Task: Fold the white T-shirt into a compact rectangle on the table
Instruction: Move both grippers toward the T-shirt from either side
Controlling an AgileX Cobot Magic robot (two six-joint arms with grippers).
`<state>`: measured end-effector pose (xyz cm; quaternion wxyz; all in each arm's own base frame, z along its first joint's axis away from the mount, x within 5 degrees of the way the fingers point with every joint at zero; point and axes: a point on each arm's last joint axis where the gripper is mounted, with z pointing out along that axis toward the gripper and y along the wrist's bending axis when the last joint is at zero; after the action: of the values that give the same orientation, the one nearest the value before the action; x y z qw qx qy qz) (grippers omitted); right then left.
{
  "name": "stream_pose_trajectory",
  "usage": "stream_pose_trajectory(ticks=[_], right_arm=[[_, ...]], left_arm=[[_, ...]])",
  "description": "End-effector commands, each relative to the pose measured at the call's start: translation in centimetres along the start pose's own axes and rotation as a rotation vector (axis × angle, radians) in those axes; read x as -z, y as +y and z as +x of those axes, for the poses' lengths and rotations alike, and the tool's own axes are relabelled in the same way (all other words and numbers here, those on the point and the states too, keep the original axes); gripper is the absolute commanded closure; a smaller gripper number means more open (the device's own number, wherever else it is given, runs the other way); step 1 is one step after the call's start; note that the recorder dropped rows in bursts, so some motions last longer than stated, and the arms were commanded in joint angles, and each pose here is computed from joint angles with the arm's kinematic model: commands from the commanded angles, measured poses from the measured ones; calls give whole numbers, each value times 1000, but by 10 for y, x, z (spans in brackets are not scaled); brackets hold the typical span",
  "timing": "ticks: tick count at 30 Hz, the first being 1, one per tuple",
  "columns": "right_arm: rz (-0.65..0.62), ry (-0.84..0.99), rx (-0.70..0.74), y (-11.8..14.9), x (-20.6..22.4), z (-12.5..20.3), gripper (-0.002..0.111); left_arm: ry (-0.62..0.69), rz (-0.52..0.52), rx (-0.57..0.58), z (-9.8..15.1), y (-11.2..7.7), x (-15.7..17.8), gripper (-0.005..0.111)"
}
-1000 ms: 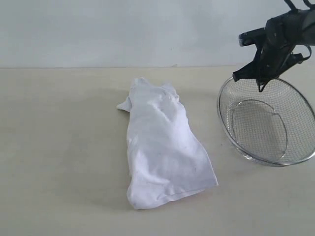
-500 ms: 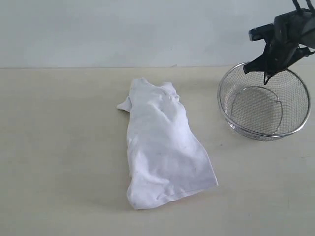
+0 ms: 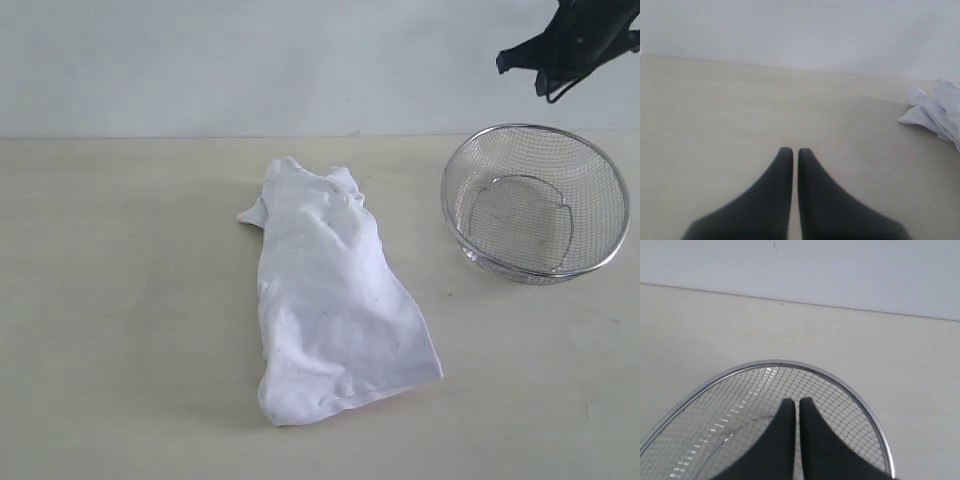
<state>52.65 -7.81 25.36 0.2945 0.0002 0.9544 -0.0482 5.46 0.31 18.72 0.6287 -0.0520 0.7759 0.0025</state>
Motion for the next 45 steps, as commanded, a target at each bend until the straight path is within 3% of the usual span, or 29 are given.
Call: stream_pose_trajectory(ticks=[1, 11, 13, 14, 16, 20, 24, 26, 28, 29, 31, 35, 38, 41, 45], right_arm=[[-9, 5, 1, -2, 54, -8, 109], [-210, -107, -14, 17, 133, -20, 109], [-239, -125, 25, 21, 138, -21, 109], [-317, -149, 39, 28, 141, -23, 109], [-411, -176, 50, 38, 145, -25, 109], [-436, -180, 98, 55, 146, -26, 109], [-460, -171, 176, 92, 149, -26, 109], [-469, -159, 175, 104, 150, -25, 109], [-475, -133, 165, 108, 149, -21, 109], [-458, -108, 170, 106, 149, -15, 109], [-408, -65, 187, 102, 150, -5, 109], [-383, 14, 192, 97, 159, 20, 109], [-399, 60, 205, 97, 173, 44, 109], [-403, 100, 205, 95, 190, 73, 109], [-389, 95, 153, 94, 198, 114, 109]], left_arm=[[-3, 1, 6, 1, 0, 0, 102], [-3, -1, 1, 1, 0, 0, 102], [-7, -9, -30, 0, 1, 0, 102], [-35, -20, -65, -2, 2, 0, 102], [-122, -3, 29, -10, 0, 1, 102], [-190, 27, 173, -16, -1, 2, 102], [-278, 55, 225, -63, -5, 14, 102], [-228, 87, 242, -90, -9, 12, 102], [-97, 181, 135, -121, -22, 2, 102], [-31, 287, 45, -137, -34, -7, 102], [3, 432, -35, -156, -50, -23, 102], [70, 658, -28, -173, -78, -66, 102], [193, 739, 56, -166, -91, -109, 102], [372, 817, 92, -141, -102, -155, 102], [461, 1053, 113, -109, -120, -195, 102]])
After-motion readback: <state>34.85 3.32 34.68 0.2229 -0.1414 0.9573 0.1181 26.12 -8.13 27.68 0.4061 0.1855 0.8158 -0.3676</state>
